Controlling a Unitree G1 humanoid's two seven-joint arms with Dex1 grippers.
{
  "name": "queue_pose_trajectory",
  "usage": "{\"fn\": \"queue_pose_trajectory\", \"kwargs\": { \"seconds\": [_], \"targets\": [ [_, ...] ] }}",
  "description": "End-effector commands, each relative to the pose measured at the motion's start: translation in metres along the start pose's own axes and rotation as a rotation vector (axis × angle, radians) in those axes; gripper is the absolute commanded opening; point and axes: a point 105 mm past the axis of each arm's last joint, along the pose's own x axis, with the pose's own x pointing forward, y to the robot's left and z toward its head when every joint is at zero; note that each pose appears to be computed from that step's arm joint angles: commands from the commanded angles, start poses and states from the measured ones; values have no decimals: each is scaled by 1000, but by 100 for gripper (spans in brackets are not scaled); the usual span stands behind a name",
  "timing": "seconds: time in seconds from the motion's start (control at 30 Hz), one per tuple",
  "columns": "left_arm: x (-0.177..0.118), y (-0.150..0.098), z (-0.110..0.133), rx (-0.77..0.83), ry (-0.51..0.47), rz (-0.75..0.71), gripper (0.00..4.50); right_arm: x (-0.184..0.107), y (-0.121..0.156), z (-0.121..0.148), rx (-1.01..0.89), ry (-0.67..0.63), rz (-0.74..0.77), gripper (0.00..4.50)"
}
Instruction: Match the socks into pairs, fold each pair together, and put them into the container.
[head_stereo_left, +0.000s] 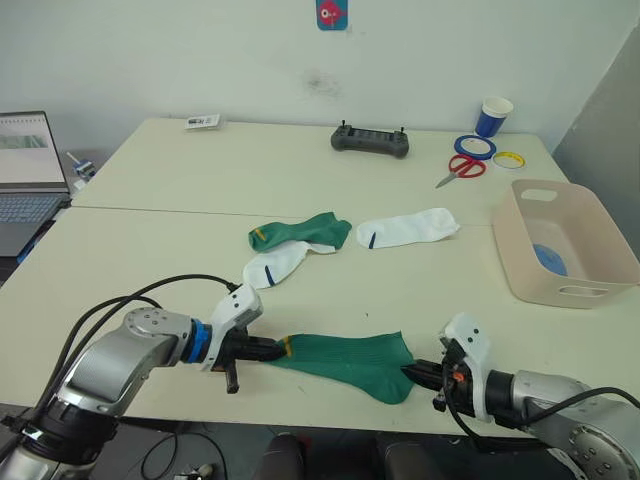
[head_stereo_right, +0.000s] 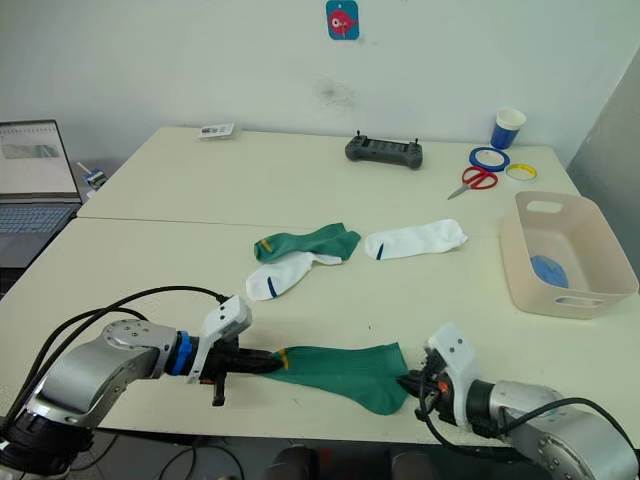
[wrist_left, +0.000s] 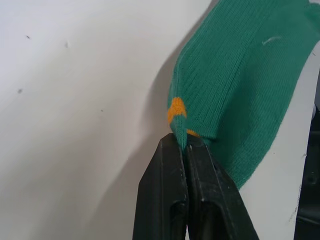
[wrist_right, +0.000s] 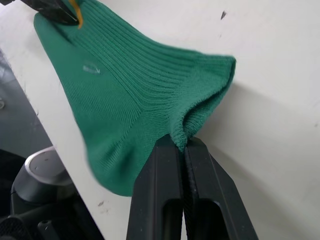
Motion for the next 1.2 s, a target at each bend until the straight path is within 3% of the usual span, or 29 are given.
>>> {"fn": "queue_pose_trajectory", "kwargs": {
  "seconds": [0.03, 0.07, 0.13, 0.23, 0.43, 0.57, 0.7, 0.87, 1.07, 1.2],
  "targets": [
    [2, -3, 3, 23, -10, 19, 0, 1, -1, 1, -4, -5, -18, 2],
    [4, -2, 2, 23, -18, 27, 0, 1, -3, 1, -11, 1, -27, 2],
    [6, -3, -1, 31, -25, 19, 0, 0, -5, 1, -30, 0, -42, 49],
    [5, 2, -4, 77, -35, 66, 56, -2, -9, 4, -54, -20, -69, 125],
    [-14, 10, -5, 65, -76, 124, 226, -13, -11, 21, -167, -81, -106, 338],
    [-30, 11, 3, 27, -138, 101, 338, -15, -13, 61, -329, -209, -152, 450],
    [-40, 14, 3, 35, -137, 107, 448, -14, -13, 110, -462, -335, -167, 450],
    [-46, 20, 8, 61, -161, 152, 448, -14, -13, 146, -514, -399, -169, 450],
    [-51, 29, 29, 91, -227, 180, 448, -9, -9, 151, -530, -414, -149, 450],
    [-50, 27, 28, 95, -230, 173, 448, -3, -10, 153, -555, -419, -169, 450]
  ]
}}
